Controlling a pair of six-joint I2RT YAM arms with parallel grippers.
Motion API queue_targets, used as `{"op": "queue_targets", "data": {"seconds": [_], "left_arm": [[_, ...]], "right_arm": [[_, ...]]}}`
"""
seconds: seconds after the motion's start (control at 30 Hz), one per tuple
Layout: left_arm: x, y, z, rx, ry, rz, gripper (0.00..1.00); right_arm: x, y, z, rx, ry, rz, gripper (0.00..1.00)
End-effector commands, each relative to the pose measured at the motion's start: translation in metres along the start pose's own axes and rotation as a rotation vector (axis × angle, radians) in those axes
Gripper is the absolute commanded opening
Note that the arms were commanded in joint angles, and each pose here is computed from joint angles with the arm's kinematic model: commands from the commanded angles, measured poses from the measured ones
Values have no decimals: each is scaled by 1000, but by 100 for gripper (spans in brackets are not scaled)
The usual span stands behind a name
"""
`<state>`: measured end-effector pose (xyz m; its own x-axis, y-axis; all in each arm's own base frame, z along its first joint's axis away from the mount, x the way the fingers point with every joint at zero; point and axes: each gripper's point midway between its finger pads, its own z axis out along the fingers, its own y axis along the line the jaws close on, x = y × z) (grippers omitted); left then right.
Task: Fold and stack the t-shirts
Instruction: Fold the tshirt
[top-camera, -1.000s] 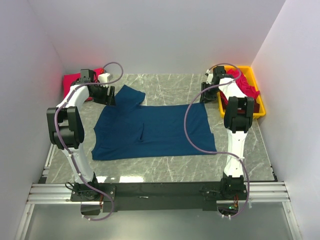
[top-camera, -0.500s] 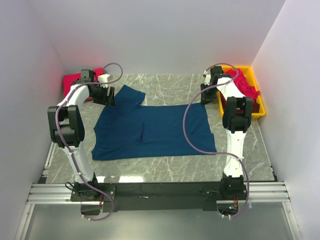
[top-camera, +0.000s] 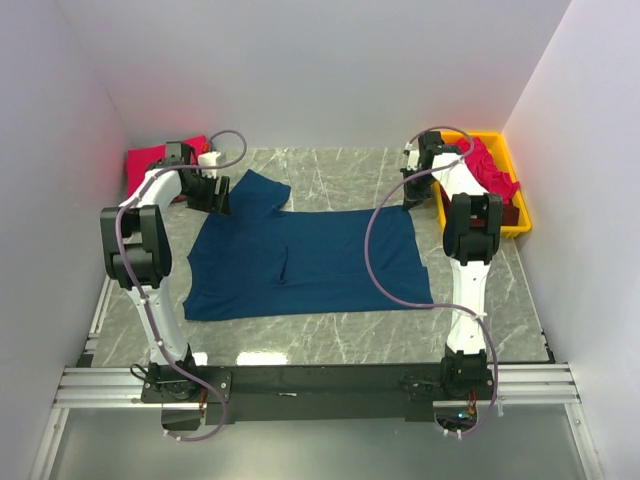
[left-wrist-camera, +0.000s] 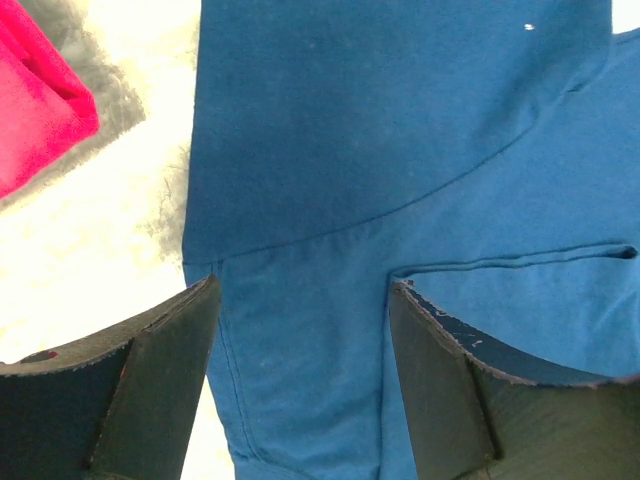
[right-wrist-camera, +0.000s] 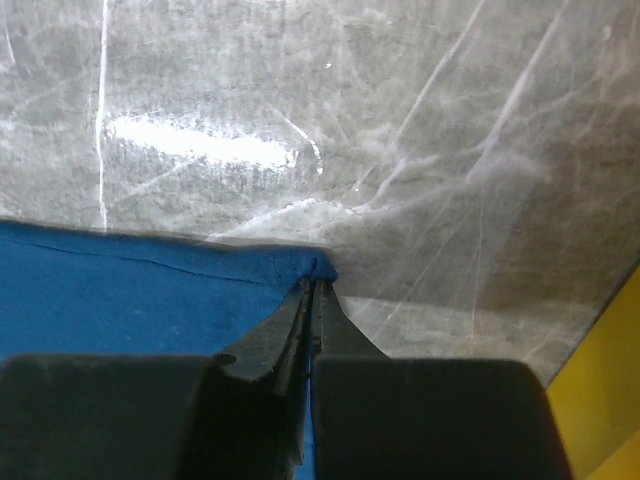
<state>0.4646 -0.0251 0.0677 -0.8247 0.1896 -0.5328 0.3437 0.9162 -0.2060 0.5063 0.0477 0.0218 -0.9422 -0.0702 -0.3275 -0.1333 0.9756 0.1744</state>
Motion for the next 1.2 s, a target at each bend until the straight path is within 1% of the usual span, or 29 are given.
{"op": "queue_targets", "data": {"seconds": [0.0,0.17,0.3,0.37,0.43,0.7,0.93,1.03,1.13,1.17], "left_arm": [[-17,10,-1,-30,-42,12,73],[-25,21,11,-51,-51,16,68],[-38,28,19,-57,-69,32,62],[-44,35,22,-88,-82,43,59],[-47,38,28,-97,-78,54,59],[-41,40,49,-95,-45,56,56],[-31,26,66,-77,-8,77,52],[-29,25,71,-82,2,87,47],[-30,24,74,-83,8,85,38],[-30,26,75,-87,5,77,29]], "right_arm": [[6,7,4,-11,36,-21,0],[5,8,3,-19,25,-28,0],[3,10,-1,-21,7,-33,0],[3,10,-2,-22,7,-36,0],[1,10,-3,-22,2,-34,0],[0,12,-4,-29,1,-34,0],[0,12,-6,-30,2,-34,0],[0,13,-7,-33,-1,-38,0],[-2,14,-9,-46,-7,-45,0],[-2,16,-10,-51,-9,-49,0]]}}
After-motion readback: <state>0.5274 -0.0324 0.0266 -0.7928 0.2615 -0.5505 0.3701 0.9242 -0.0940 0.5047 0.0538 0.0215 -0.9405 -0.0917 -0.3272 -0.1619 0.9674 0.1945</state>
